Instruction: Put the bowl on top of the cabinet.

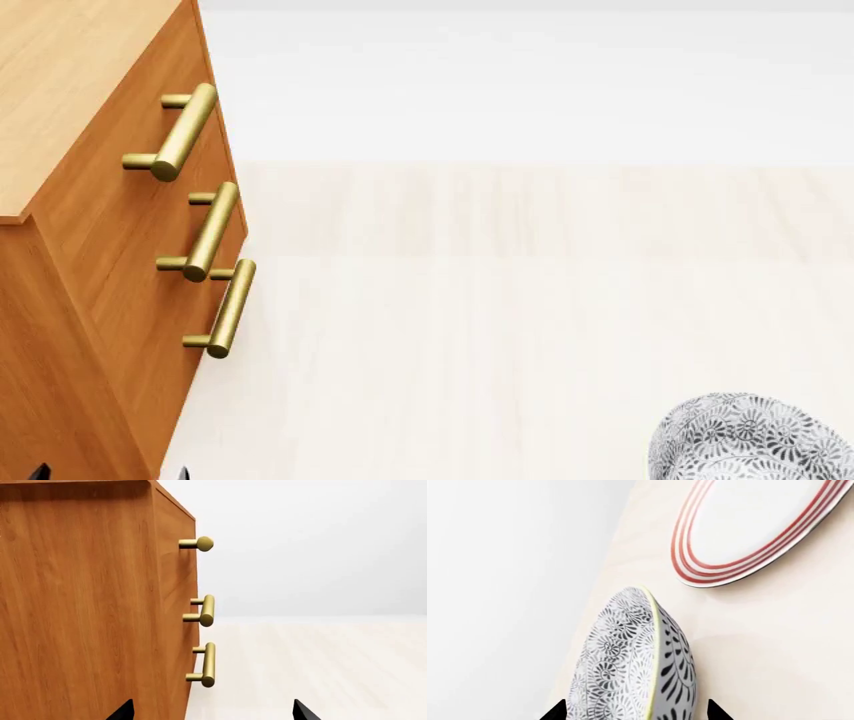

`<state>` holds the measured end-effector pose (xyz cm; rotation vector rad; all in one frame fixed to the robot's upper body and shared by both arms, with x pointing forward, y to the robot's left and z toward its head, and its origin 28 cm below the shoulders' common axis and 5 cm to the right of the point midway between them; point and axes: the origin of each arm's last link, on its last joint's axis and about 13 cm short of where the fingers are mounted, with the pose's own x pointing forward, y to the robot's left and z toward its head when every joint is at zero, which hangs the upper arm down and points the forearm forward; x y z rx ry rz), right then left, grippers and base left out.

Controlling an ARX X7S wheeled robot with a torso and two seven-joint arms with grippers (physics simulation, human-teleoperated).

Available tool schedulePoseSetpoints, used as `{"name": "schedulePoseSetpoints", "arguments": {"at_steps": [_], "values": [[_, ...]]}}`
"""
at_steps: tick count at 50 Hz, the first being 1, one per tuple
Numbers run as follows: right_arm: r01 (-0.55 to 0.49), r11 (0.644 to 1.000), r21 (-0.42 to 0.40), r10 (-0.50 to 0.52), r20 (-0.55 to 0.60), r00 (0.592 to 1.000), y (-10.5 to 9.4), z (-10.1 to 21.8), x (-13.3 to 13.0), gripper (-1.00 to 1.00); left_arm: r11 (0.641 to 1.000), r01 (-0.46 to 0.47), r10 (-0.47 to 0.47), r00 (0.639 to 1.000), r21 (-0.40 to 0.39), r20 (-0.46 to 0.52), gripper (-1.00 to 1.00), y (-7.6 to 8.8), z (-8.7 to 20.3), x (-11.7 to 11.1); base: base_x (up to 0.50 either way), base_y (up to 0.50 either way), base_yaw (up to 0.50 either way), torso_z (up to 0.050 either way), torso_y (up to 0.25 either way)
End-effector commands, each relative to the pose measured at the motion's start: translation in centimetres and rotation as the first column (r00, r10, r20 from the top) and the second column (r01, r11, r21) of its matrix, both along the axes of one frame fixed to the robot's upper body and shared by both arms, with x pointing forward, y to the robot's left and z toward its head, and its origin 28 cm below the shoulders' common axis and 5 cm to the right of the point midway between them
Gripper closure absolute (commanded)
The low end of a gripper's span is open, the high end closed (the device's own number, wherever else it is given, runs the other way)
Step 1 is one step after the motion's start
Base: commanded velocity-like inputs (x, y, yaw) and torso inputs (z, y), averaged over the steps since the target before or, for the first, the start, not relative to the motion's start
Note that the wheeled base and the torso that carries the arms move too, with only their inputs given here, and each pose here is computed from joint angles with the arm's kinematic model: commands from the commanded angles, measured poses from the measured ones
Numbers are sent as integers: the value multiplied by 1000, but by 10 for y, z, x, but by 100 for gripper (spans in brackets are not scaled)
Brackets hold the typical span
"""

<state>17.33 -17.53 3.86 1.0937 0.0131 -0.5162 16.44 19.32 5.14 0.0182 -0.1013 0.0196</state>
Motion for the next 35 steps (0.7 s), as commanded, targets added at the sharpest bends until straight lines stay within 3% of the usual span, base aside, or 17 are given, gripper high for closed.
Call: {"name": "schedulePoseSetpoints", "arguments": {"at_steps": [1, 35], "values": [[7, 1000, 6, -7, 5, 1000, -2, -2, 4, -100, 999, -26, 25, 1000, 22, 17, -100, 1, 0, 2, 0, 0, 0, 0, 0], [-29, 1000, -6, 29, -29, 999, 0, -8, 17, -100, 999, -24, 24, 1000, 22, 18, -100, 1, 0, 1, 0, 0, 0, 0, 0]]}}
